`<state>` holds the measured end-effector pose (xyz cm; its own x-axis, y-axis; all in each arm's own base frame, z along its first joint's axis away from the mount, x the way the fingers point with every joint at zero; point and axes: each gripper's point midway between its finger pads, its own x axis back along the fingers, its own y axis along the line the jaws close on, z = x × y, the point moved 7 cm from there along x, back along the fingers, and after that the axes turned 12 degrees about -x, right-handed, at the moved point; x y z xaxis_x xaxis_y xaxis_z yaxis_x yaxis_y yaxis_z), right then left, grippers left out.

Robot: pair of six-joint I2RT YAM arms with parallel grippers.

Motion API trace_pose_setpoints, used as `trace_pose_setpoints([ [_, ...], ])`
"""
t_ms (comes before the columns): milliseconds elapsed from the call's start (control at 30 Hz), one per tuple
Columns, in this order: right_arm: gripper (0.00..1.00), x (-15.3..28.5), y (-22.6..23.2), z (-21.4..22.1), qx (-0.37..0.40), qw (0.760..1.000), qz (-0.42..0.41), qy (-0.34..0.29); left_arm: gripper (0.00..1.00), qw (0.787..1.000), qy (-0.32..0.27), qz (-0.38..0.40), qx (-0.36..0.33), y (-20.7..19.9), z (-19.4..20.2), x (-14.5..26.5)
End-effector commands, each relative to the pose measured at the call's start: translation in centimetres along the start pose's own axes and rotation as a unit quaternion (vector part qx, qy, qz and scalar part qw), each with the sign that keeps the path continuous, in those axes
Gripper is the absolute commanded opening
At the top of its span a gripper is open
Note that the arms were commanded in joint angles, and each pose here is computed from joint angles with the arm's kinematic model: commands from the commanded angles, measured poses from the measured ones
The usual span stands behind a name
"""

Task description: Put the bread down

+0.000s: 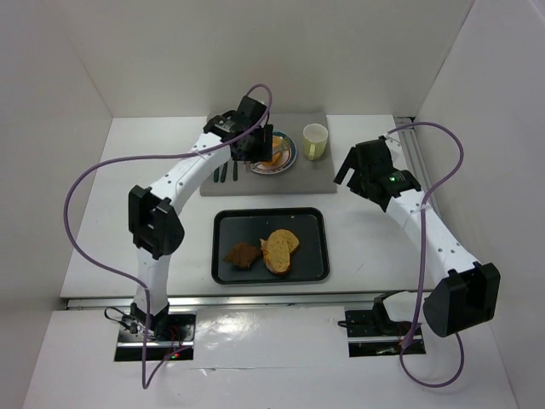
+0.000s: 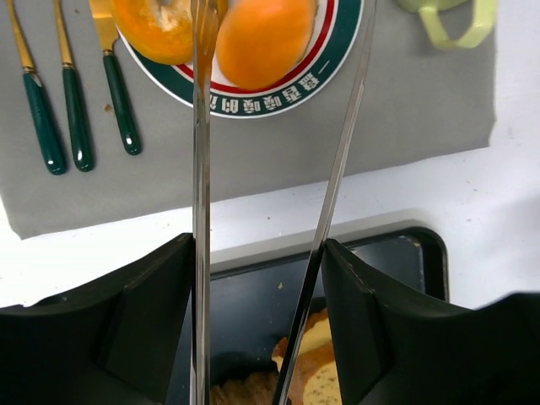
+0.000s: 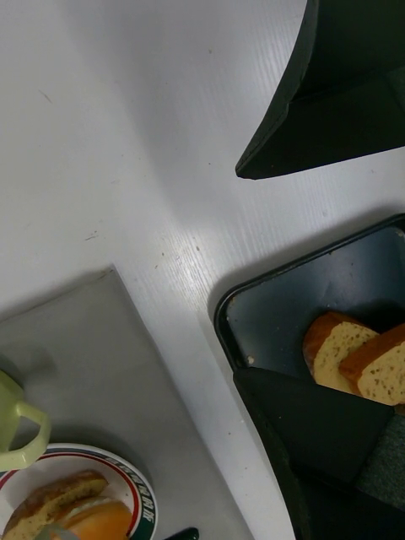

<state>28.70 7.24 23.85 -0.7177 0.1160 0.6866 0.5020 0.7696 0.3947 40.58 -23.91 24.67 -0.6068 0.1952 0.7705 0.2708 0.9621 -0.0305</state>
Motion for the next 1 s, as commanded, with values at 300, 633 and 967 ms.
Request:
trace_pose_setpoints([
  [300,1.0,0.6,0.8,-0.2,-0.007,1.0,-0.027,-0.012,0.74,0.996,-0.09,0.01,0.022,0.5,-2.6,8.1],
  [633,1.0,0.6,0.8,-0.2,-0.007,1.0,-0.027,-0.012,0.73,0.99,-0.085,-0.045,0.099,10.3,-1.7,10.0],
  [967,1.0,0.3,0.7,-0.1,-0.006,1.0,-0.021,-0.013,0.71,0.974,-0.049,-0.111,0.192,20.0,3.0,8.3],
])
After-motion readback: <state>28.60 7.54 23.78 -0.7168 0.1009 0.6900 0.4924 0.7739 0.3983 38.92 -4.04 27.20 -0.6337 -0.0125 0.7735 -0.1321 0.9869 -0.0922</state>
